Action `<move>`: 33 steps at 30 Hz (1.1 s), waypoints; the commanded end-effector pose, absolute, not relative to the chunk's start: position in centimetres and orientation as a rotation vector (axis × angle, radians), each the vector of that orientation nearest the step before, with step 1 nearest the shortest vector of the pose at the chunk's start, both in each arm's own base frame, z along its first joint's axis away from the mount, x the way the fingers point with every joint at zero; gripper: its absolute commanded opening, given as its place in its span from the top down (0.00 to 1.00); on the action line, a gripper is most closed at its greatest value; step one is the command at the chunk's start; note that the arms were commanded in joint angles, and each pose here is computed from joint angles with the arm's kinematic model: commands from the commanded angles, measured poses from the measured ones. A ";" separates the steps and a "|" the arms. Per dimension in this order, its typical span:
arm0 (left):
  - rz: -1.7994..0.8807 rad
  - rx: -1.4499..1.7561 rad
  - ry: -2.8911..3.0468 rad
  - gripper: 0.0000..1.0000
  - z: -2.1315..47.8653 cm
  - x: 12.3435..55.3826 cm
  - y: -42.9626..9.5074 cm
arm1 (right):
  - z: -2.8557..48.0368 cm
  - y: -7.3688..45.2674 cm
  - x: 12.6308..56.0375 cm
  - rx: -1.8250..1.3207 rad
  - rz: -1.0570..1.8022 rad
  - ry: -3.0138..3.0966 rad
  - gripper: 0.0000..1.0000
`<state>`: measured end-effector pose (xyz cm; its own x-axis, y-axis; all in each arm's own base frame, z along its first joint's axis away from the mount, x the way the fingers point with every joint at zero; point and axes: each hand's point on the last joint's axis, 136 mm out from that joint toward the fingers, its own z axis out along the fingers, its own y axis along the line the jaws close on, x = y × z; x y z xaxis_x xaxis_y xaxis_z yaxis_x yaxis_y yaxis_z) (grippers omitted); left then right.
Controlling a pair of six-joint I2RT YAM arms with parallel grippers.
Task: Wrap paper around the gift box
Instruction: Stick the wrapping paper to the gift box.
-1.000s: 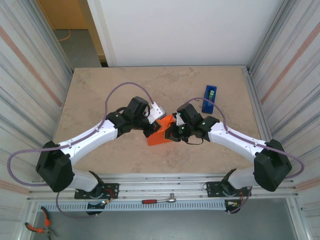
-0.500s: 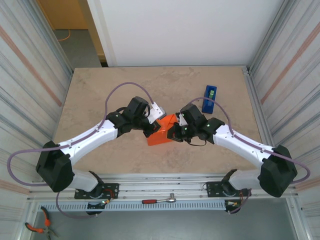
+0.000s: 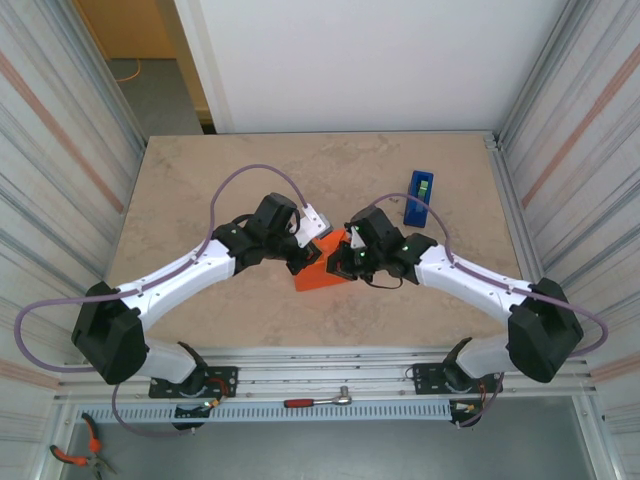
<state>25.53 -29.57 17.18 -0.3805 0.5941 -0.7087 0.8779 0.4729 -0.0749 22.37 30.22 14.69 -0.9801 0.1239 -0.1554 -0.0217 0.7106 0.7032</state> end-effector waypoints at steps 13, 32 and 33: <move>-0.612 1.259 2.198 1.00 14.6 24.2 -29.0 | 13.0 30.7 22.3 0.165 1.094 2.721 1.00; -0.645 1.203 2.138 1.00 17.6 25.1 -29.2 | 19.2 26.7 24.0 0.170 1.136 2.598 1.00; -0.648 1.201 2.135 1.00 17.8 25.1 -29.2 | 19.5 26.8 24.3 0.172 1.146 2.586 1.00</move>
<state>25.66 -29.48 17.32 -0.3886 0.5838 -0.7128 0.8759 0.4742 -0.0891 23.83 26.69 17.49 -0.9505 0.2426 -0.1943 0.0287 0.6909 0.7223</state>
